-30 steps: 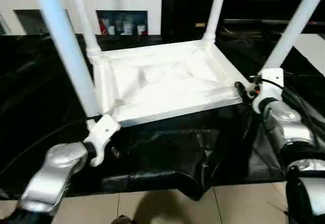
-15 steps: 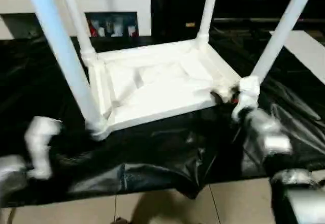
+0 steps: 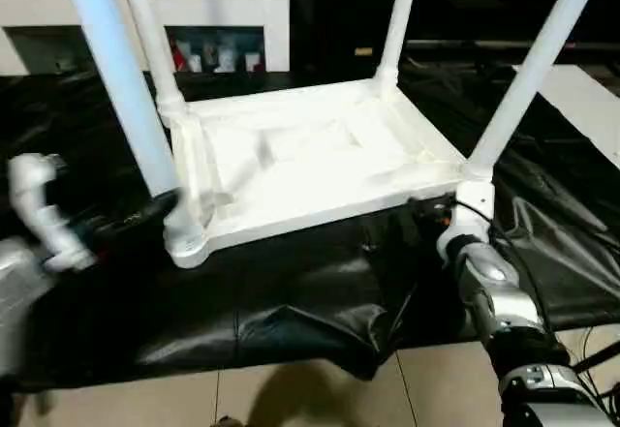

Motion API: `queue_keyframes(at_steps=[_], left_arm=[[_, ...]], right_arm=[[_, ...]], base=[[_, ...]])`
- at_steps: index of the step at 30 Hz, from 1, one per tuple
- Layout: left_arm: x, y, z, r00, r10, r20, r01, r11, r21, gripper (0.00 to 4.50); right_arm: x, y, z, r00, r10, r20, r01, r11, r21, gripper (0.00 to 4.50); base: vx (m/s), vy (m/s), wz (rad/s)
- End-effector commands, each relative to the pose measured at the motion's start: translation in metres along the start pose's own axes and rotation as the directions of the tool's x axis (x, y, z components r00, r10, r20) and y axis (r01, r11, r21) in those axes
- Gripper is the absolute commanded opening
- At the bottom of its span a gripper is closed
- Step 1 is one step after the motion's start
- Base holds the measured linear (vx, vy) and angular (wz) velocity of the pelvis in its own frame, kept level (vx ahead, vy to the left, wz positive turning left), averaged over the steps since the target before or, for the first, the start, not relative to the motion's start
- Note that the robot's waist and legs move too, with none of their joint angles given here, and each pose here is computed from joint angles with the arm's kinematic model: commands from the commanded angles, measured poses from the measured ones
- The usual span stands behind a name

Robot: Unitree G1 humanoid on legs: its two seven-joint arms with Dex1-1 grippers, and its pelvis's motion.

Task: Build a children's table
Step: Rotate table base

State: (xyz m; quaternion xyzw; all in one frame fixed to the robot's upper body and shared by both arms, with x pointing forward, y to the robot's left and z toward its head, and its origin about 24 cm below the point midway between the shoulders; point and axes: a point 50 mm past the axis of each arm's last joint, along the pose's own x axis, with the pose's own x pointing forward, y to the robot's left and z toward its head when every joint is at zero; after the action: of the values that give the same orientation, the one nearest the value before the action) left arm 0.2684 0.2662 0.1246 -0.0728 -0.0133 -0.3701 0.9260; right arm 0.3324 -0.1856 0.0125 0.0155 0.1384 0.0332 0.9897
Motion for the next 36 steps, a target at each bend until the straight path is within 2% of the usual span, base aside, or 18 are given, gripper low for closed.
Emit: queue_keyframes(at_steps=[1,6,9,11,13,15,16,20,23,27,30,33,36], left_arm=[[0.013,0.002,-0.005,1.0,-0.013,-0.015,0.013,1.0,-0.004,4.46],[0.027,0.003,-0.01,0.999,-0.027,-0.03,0.027,1.0,-0.016,4.46],[0.035,-0.013,-0.007,0.988,-0.156,-0.002,0.155,0.986,-0.064,4.46],[0.036,-0.018,-0.006,0.981,-0.195,-0.003,0.194,0.978,-0.077,4.46],[0.039,-0.038,-0.004,0.947,-0.321,-0.017,0.317,0.941,-0.116,4.46],[0.039,-0.042,-0.004,0.939,-0.344,-0.02,0.34,0.933,-0.12,4.46],[0.041,-0.053,-0.002,0.911,-0.411,-0.026,0.405,0.905,-0.129,4.46],[0.043,-0.07,0.001,0.862,-0.507,-0.029,0.498,0.855,-0.148,4.46],[0.048,-0.089,0.002,0.803,-0.593,-0.053,0.578,0.799,-0.167,4.46],[0.055,-0.097,0.0,0.78,-0.622,-0.068,0.606,0.778,-0.168,4.46],[0.071,-0.103,-0.001,0.765,-0.641,-0.059,0.625,0.762,-0.169,4.46],[0.083,-0.107,-0.003,0.753,-0.655,-0.064,0.639,0.751,-0.166,4.46],[0.093,-0.115,-0.007,0.716,-0.695,-0.069,0.677,0.715,-0.174,4.46]], right_arm=[[0.005,0.004,0.0,0.999,0.033,-0.043,-0.035,0.998,-0.044,3.63],[0.011,0.01,0.003,0.996,0.064,-0.06,-0.067,0.996,-0.055,3.63],[0.016,0.018,0.007,0.992,0.111,-0.064,-0.114,0.992,-0.049,3.63],[0.017,0.02,0.008,0.99,0.124,-0.065,-0.127,0.991,-0.048,3.63],[0.02,0.027,0.01,0.984,0.159,-0.077,-0.164,0.985,-0.061,3.63],[0.021,0.029,0.01,0.983,0.169,-0.079,-0.174,0.983,-0.066,3.63],[0.023,0.035,0.012,0.977,0.198,-0.085,-0.204,0.976,-0.074,3.63],[0.026,0.047,0.014,0.964,0.252,-0.09,-0.26,0.961,-0.093,3.63],[0.027,0.064,0.015,0.941,0.327,-0.093,-0.336,0.936,-0.107,3.63],[0.027,0.075,0.016,0.918,0.386,-0.088,-0.394,0.913,-0.102,3.63],[0.025,0.091,0.017,0.872,0.481,-0.084,-0.488,0.866,-0.105,3.63],[0.025,0.095,0.018,0.855,0.512,-0.086,-0.519,0.847,-0.113,3.63],[0.025,0.098,0.019,0.839,0.539,-0.08,-0.544,0.832,-0.105,3.63]], base=[[0.0,0.0,0.0],[0.0,0.0,0.0],[0.0,0.0,0.0],[0.0,0.0,0.0],[0.0,0.0,0.0],[0.0,0.0,0.0],[0.0,0.0,0.0],[0.0,0.0,0.0],[0.0,0.0,0.0],[0.0,0.0,0.0],[0.0,0.0,0.0],[0.0,0.0,0.0],[0.0,0.0,0.0]])
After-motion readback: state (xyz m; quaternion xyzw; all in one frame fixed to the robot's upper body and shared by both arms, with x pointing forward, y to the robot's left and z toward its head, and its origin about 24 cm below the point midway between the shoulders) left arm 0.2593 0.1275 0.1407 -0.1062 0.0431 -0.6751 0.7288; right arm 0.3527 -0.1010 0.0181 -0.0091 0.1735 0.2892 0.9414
